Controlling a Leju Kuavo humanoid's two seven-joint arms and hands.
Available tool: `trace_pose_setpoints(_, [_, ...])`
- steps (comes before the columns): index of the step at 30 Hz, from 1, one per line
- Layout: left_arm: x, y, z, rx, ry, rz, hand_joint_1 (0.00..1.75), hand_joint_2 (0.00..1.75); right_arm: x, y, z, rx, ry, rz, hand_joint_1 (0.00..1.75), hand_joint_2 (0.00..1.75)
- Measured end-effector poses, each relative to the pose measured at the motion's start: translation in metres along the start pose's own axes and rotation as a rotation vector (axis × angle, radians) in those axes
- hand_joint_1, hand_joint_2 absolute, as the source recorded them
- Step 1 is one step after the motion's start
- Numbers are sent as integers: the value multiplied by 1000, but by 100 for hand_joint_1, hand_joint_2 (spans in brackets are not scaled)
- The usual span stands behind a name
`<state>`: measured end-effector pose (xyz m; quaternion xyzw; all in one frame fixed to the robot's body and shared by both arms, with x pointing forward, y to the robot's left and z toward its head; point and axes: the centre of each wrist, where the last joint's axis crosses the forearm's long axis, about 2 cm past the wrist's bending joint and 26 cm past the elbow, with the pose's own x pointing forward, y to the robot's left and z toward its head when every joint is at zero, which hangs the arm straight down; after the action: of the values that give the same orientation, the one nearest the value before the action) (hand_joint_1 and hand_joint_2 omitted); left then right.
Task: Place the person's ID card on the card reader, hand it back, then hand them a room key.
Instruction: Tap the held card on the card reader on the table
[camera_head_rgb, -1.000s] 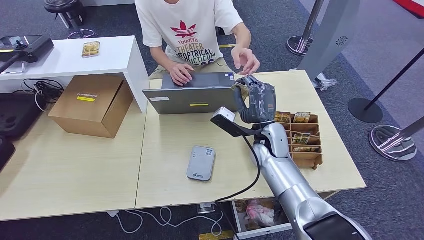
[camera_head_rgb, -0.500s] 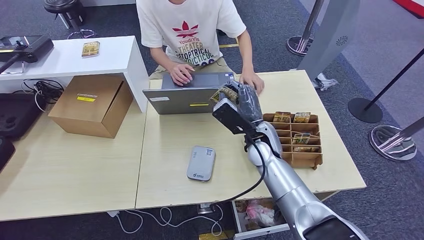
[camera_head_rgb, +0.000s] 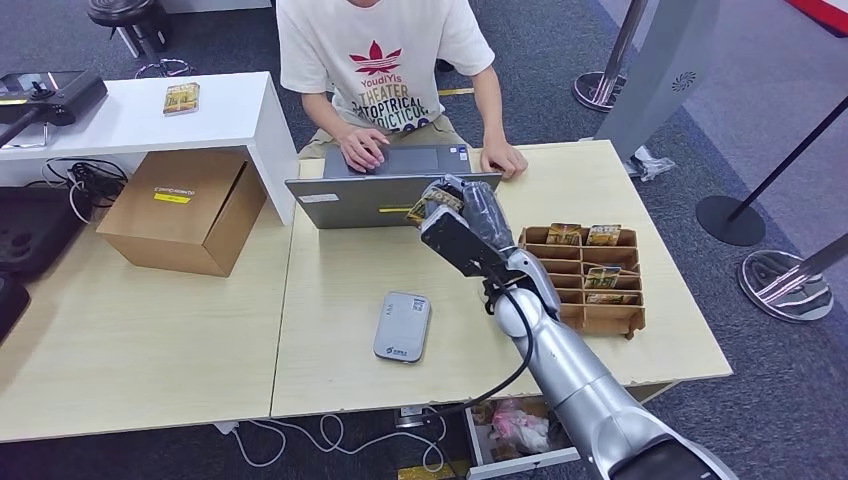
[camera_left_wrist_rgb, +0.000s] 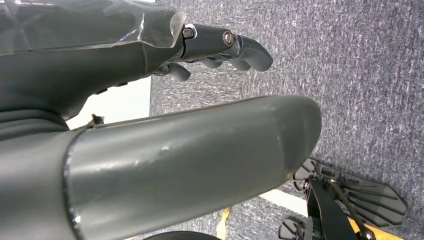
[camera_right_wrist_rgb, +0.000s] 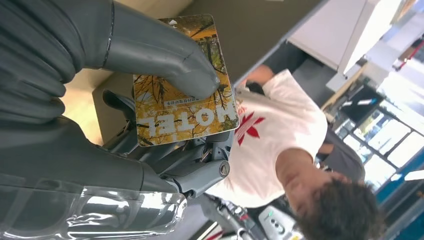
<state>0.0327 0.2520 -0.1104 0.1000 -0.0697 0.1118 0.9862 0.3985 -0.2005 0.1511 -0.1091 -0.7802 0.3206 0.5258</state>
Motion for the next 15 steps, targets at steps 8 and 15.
trace_pose_setpoints(8, [0,2,-1,-6,-12,-9,0,0,-14,0,10,110,37,-27,175,175])
trace_pose_setpoints(15, [1,3,-1,-5,-17,-11,0,0,-23,11,20,262,89,-56,175,175])
